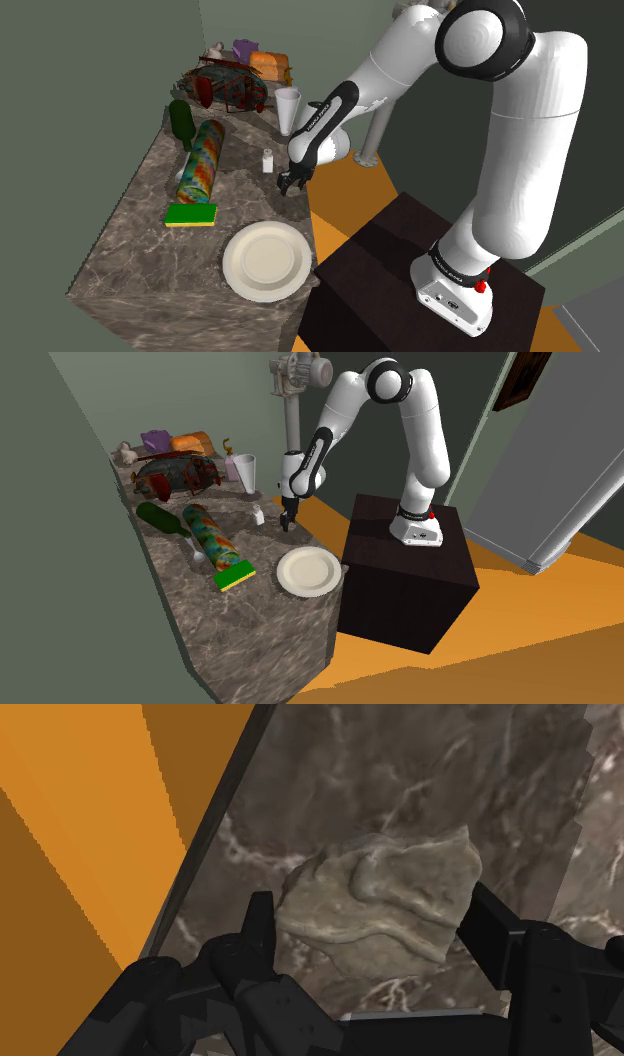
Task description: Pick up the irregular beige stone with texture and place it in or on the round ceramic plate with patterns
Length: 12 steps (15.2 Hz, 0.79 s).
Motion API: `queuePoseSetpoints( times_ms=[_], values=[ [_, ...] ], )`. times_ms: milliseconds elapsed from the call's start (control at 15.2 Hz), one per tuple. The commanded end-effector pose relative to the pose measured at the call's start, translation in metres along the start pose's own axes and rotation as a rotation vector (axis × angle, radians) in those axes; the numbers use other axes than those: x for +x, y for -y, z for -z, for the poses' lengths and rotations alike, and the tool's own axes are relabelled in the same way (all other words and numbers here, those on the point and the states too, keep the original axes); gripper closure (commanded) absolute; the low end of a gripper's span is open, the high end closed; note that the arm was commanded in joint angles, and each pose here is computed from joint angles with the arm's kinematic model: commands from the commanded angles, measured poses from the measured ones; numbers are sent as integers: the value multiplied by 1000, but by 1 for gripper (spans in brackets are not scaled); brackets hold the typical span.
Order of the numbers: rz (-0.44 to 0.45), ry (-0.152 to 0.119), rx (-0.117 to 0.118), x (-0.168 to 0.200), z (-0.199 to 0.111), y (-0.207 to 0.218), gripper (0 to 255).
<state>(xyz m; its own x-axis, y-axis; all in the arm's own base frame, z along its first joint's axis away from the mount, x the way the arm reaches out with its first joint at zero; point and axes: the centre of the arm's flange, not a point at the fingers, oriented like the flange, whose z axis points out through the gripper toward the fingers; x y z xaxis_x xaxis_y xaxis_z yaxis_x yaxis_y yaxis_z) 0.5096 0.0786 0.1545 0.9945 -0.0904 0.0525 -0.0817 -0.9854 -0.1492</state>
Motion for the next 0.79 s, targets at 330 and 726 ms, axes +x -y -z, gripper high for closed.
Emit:
queuePoseSetpoints(
  times_ms=[330, 726],
  values=[
    [0, 0, 0, 0, 0, 0, 255],
    [0, 0, 0, 2, 31, 5, 255]
  ],
)
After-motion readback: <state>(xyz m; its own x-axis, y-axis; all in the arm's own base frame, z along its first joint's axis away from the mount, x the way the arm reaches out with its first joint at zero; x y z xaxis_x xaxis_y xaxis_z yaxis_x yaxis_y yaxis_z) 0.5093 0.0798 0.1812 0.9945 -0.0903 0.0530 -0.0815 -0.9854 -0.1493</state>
